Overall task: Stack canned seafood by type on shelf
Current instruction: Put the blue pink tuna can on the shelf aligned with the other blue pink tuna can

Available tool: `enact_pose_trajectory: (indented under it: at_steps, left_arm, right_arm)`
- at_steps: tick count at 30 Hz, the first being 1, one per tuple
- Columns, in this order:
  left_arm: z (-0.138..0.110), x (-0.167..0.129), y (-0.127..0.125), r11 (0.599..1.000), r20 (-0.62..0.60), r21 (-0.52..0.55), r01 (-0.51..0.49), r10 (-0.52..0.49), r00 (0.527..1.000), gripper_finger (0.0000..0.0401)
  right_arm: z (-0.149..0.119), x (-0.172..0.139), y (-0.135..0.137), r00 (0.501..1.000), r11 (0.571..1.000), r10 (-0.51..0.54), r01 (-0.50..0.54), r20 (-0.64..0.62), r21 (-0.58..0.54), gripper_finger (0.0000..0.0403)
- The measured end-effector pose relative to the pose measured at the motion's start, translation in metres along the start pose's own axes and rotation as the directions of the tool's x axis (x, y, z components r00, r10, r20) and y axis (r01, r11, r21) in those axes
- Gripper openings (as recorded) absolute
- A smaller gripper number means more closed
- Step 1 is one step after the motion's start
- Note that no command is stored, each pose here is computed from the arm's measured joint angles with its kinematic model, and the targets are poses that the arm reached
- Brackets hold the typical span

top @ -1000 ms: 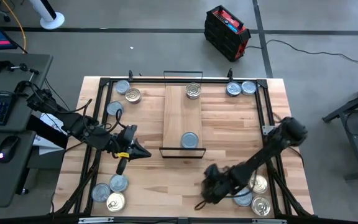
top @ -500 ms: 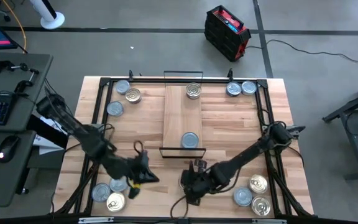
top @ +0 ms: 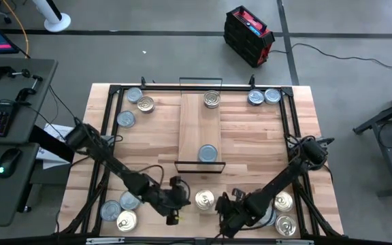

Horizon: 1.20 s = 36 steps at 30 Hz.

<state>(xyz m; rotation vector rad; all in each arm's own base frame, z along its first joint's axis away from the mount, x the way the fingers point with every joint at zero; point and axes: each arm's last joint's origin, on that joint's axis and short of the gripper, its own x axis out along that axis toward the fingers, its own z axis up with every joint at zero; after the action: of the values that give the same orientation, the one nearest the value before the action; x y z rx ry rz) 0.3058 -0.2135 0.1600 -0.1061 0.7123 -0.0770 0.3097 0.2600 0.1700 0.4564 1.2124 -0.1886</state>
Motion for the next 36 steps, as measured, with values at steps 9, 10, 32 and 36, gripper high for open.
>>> enact_pose_trajectory:
  at_steps: [9,10,32,36]
  left_arm:
    - [0.006,0.011,0.013,0.984,0.059,0.149,-0.093,0.085,0.995,0.0000]
    - [0.007,0.013,0.016,0.981,0.052,0.174,-0.086,0.078,0.996,0.0000]
    - [-0.006,0.037,0.020,0.989,-0.035,0.146,0.022,-0.017,0.999,0.0000]
    - [-0.011,0.037,0.021,0.990,-0.074,0.138,0.018,-0.007,0.997,0.0000]
  right_arm:
    - [-0.003,0.022,-0.022,0.999,0.996,-0.037,0.037,-0.010,0.079,0.0000]
    - [-0.003,0.023,-0.025,0.999,0.996,-0.044,0.045,-0.012,0.082,0.0000]
    - [0.033,0.018,-0.027,0.996,0.996,-0.011,0.004,0.091,0.087,0.0000]
    - [0.044,-0.005,-0.014,0.993,0.999,0.024,-0.027,0.119,0.031,0.0000]
